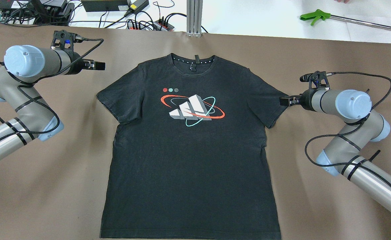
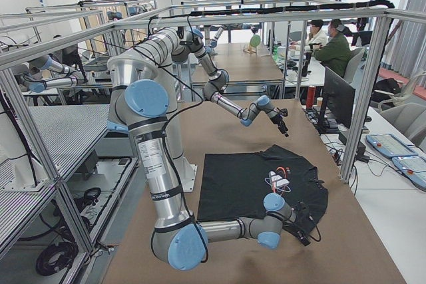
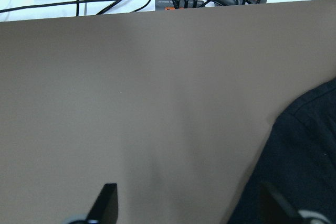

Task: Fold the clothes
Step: 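Move both grippers in toward the shirt's sleeves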

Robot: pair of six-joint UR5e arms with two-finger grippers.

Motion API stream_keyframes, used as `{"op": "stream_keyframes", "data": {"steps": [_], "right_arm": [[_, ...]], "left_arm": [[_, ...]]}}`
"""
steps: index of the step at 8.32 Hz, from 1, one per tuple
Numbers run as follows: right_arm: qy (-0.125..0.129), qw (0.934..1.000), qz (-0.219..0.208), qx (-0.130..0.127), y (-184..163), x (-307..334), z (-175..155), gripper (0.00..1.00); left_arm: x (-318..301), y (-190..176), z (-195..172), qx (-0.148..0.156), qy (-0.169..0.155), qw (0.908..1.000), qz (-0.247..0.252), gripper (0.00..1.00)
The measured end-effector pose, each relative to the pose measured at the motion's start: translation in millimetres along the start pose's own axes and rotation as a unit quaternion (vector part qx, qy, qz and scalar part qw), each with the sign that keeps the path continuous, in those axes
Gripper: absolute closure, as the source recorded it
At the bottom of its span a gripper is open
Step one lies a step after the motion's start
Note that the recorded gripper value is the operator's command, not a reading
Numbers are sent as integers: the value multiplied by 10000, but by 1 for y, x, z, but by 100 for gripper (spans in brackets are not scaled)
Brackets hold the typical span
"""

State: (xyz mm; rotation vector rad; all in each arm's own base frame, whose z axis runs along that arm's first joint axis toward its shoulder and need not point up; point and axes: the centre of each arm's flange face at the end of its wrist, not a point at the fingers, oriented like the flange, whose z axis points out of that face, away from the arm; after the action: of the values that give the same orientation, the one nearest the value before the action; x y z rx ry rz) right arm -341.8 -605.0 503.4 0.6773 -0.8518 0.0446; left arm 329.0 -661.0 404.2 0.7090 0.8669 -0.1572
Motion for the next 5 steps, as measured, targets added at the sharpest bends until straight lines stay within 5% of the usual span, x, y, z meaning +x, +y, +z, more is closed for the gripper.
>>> {"op": "stream_keyframes", "data": {"steps": [1, 4, 5], "right_arm": [[21, 10000, -2, -21, 2, 0, 3, 14], [27, 10000, -29, -89, 10, -4, 10, 100], [21, 9999, -33, -95, 11, -5, 10, 100]], "left_arm": [[0, -1, 1, 2, -5, 10000, 1, 6], [0, -1, 1, 0, -9, 10000, 17, 6], [0, -1, 1, 1, -7, 10000, 13, 6]]}}
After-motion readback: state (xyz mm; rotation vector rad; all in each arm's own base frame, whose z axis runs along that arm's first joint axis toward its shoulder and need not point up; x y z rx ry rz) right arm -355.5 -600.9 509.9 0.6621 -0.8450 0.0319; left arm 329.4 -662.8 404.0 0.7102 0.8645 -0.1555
